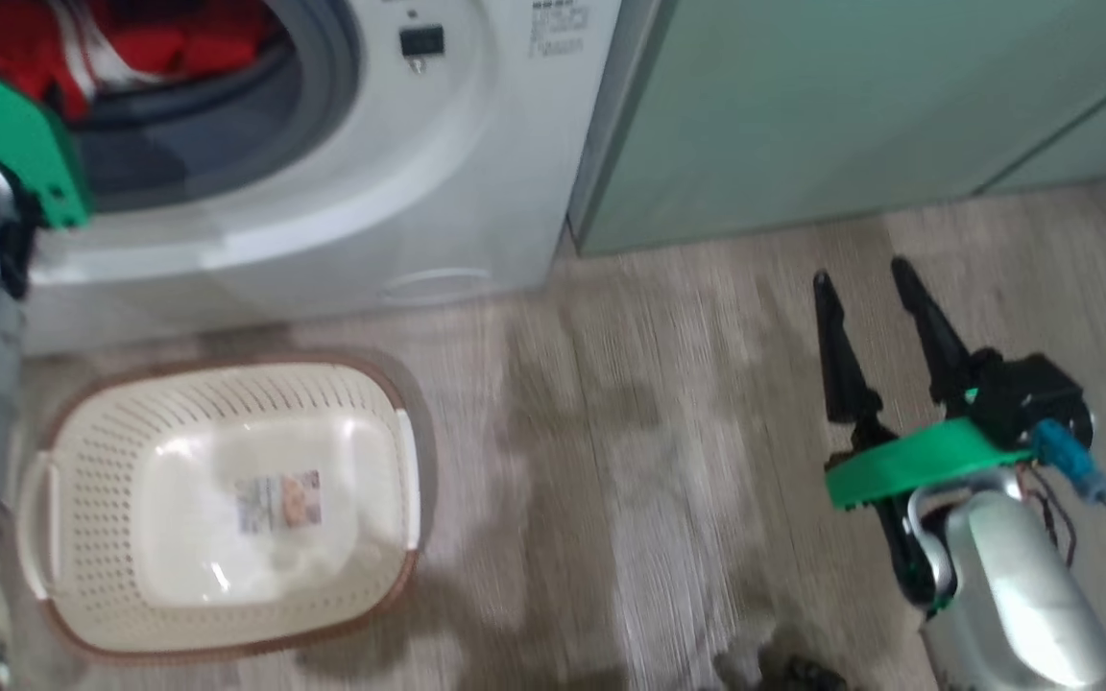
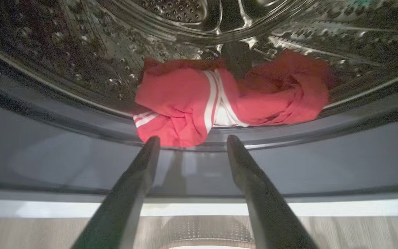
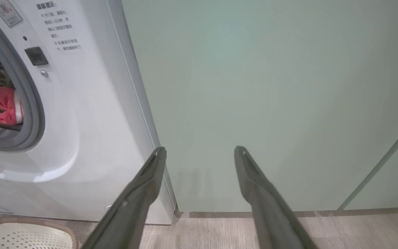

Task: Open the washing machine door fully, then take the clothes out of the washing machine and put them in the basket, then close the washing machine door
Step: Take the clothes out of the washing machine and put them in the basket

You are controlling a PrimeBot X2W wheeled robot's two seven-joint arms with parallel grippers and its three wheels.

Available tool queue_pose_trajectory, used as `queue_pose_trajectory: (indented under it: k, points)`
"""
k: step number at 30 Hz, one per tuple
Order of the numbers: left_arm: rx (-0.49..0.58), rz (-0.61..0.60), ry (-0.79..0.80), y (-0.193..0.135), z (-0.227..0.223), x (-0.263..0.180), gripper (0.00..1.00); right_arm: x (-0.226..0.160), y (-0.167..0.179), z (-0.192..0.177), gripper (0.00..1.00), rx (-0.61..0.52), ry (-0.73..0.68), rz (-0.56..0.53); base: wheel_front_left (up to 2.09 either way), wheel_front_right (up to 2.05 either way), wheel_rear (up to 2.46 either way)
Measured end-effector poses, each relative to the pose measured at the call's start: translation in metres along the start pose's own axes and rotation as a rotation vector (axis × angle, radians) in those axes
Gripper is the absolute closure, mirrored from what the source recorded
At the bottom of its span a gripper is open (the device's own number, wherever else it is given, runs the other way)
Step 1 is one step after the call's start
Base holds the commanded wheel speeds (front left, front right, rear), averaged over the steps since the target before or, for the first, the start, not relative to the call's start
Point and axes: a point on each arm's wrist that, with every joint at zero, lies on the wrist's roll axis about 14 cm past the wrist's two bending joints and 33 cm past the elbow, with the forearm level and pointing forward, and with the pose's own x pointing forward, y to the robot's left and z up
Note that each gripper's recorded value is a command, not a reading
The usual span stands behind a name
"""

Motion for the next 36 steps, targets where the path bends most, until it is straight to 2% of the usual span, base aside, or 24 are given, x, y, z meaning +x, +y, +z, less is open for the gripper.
queue_pose_trajectory:
  k: [9,16,21,22,23,24,25,36]
  points:
    - [0.025,0.025,0.092,-0.005,-0.012,0.054,0.00,0.022,-0.011,-0.027,0.00,0.001,0.058,-0.018,0.00,0.00,0.00]
    - [0.065,0.086,0.118,0.009,-0.017,0.080,0.00,0.034,-0.013,-0.033,0.00,0.001,0.064,-0.015,0.00,0.00,0.00]
    - [0.061,0.084,0.175,0.010,-0.039,0.094,0.00,0.036,-0.016,-0.050,0.00,0.001,0.104,-0.024,0.00,0.00,0.00]
    - [0.062,0.081,0.179,0.009,-0.042,0.095,0.09,0.036,-0.017,-0.051,0.00,0.002,0.107,-0.025,0.00,0.00,0.00]
    - [0.069,0.079,0.174,0.009,-0.042,0.096,0.59,0.036,-0.017,-0.052,0.00,0.002,0.109,-0.026,0.00,0.00,0.00]
    - [0.075,0.077,0.170,0.008,-0.042,0.096,0.76,0.037,-0.017,-0.053,0.00,0.003,0.109,-0.026,0.00,0.00,0.00]
    - [0.078,0.075,0.170,0.007,-0.042,0.096,1.00,0.037,-0.017,-0.053,0.00,0.004,0.109,-0.025,0.00,0.00,0.00]
    - [0.089,0.078,0.036,0.004,-0.021,0.071,1.00,0.035,-0.015,-0.029,0.00,0.008,0.055,-0.024,0.00,0.00,0.00]
